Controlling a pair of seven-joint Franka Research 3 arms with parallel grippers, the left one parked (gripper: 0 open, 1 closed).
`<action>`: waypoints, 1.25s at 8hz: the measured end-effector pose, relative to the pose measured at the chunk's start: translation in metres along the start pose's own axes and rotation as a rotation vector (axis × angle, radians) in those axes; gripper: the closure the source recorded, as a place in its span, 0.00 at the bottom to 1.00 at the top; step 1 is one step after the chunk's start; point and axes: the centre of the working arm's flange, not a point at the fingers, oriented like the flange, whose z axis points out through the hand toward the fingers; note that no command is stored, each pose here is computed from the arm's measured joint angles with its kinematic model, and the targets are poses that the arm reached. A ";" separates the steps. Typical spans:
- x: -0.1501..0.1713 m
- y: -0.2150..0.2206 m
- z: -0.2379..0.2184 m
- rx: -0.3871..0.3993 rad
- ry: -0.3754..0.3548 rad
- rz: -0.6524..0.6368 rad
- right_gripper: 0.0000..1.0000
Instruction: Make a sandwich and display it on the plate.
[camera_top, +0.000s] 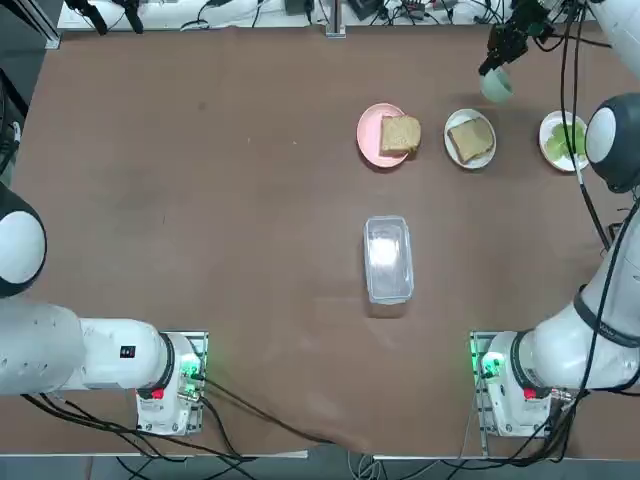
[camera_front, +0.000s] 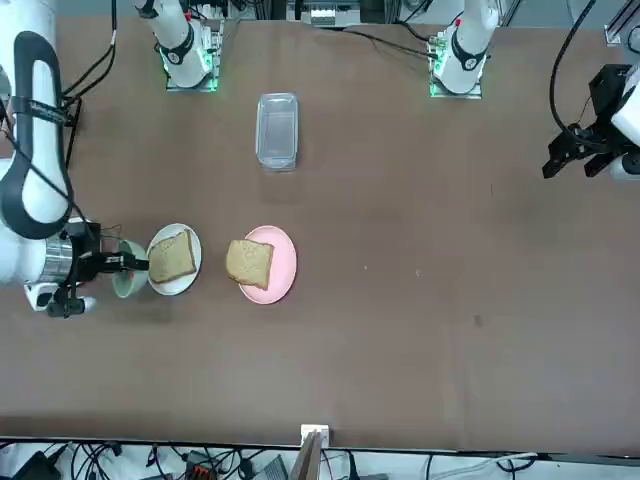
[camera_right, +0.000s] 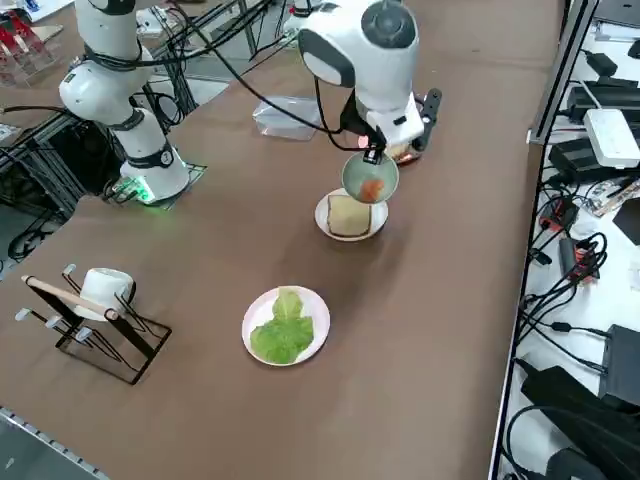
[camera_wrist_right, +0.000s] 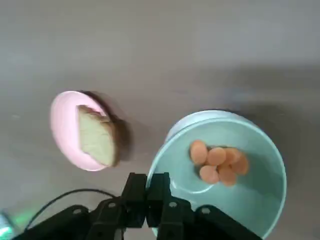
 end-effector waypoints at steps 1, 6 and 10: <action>-0.002 0.006 0.012 0.050 -0.011 0.028 0.97; -0.019 0.038 0.075 0.280 -0.064 0.093 0.97; -0.031 0.070 0.089 0.443 -0.029 0.053 0.97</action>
